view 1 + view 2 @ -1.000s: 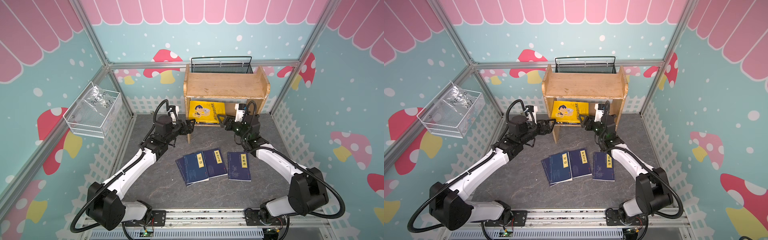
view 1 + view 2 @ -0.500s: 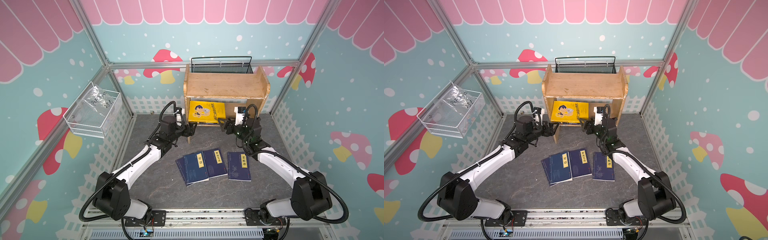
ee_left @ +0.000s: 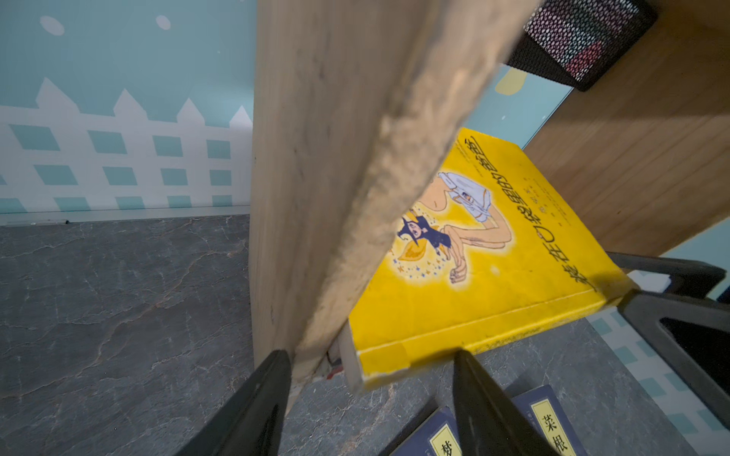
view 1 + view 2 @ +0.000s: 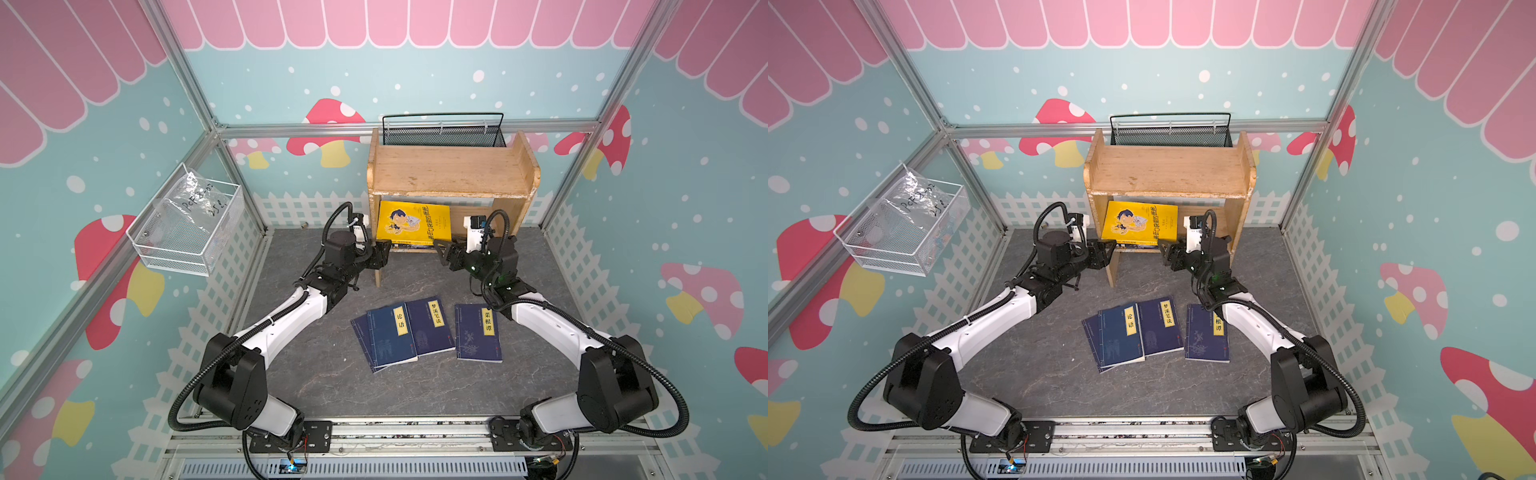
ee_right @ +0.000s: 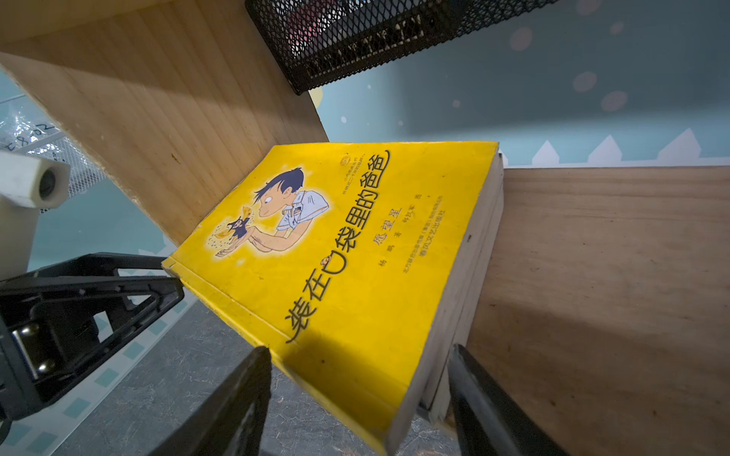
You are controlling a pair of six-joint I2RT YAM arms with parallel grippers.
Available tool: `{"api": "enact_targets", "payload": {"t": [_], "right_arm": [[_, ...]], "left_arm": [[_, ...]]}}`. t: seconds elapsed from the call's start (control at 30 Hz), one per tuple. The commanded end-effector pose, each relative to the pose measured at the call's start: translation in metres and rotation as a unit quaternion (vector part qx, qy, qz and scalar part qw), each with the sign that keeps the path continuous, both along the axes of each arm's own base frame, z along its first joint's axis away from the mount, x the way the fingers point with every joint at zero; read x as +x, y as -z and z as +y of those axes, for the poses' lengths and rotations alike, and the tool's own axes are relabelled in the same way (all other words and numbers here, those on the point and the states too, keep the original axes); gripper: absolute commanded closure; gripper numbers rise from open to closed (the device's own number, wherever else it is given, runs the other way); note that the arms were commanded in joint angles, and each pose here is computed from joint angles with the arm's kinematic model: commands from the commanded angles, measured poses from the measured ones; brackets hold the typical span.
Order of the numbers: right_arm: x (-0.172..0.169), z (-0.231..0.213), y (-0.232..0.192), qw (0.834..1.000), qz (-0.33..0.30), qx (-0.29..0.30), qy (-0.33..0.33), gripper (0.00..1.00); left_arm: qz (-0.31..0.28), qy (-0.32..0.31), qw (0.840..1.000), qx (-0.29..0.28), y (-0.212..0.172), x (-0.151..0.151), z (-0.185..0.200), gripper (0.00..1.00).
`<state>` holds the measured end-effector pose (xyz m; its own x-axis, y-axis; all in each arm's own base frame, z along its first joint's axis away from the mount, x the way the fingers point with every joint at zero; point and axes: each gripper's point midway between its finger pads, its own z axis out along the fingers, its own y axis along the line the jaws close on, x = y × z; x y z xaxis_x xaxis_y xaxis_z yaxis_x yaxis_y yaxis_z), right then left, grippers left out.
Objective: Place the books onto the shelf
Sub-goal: 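Push the yellow book deeper into the lower shelf with both grippers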
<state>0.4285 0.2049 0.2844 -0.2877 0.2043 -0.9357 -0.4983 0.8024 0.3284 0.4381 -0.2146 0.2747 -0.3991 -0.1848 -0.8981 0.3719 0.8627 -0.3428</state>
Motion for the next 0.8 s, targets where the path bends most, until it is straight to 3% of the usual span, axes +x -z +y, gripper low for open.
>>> {"api": "enact_targets", "payload": {"t": [0.0, 0.77], "right_arm": [[0.001, 0.005, 0.003, 1.0, -0.014, -0.012, -0.012, 0.29], [0.01, 0.015, 0.009, 0.999, -0.01, -0.019, -0.026, 0.41]], "left_arm": [[-0.01, -0.017, 1.0, -0.002, -0.002, 0.006, 0.005, 0.36], [-0.004, -0.046, 0.999, -0.004, 0.006, 0.012, 0.014, 0.45]]}}
